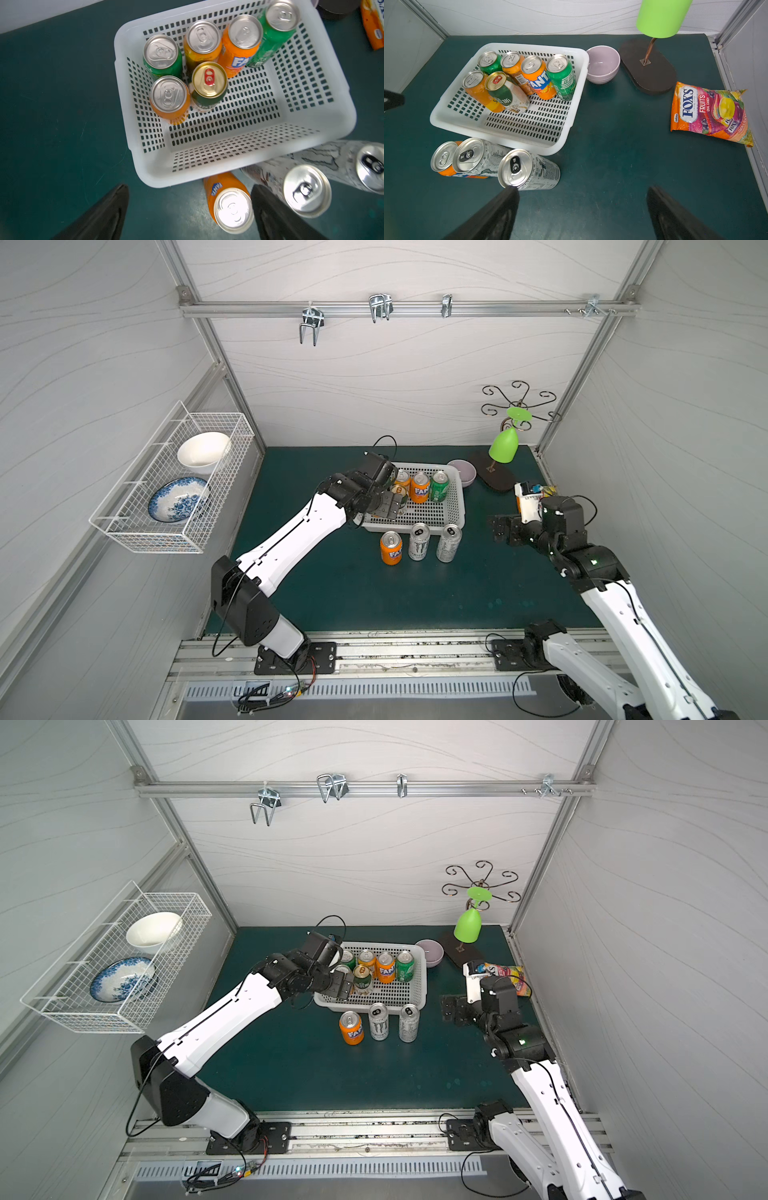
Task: Take out the drinks from the basket
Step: Pick up the drink from the basket.
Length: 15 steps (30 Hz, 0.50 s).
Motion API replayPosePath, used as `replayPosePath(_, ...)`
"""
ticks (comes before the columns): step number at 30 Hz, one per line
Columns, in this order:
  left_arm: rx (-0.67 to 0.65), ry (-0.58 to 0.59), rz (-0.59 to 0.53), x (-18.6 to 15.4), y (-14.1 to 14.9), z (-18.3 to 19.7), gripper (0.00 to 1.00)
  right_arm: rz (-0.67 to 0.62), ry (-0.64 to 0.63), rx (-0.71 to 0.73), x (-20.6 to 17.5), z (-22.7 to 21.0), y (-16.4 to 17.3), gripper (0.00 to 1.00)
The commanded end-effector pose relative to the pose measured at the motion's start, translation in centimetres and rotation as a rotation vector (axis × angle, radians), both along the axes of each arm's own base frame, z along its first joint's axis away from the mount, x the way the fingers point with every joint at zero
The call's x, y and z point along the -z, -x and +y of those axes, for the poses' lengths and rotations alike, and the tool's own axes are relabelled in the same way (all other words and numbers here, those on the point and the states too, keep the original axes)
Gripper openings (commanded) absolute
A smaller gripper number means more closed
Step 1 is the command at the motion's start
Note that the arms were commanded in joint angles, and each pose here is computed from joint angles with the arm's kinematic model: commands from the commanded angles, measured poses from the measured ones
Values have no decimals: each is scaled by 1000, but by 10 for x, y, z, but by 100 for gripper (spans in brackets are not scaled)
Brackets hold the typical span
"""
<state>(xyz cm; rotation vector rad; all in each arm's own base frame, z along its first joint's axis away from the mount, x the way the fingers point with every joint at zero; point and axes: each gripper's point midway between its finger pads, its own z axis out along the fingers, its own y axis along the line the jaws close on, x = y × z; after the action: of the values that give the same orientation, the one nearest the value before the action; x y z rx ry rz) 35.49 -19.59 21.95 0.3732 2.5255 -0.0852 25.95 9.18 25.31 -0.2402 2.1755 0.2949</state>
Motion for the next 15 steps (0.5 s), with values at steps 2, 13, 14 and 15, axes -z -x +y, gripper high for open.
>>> replayPosePath(2, 13, -7, 42, 11, -26, 3, 91, -3, -2, -6, -4, -1, 5, 99)
replayPosePath(13, 38, -36, 169, 63, -57, 1, 87, -2, 5, -6, -3, -2, 4, 99)
replayPosePath(14, 39, -45, 180, 69, -59, 2, 88, -2, 5, -7, -3, -2, 4, 99)
replayPosePath(15, 36, -54, 185, 72, -61, 2, 88, 2, 7, -5, -2, -2, 3, 99)
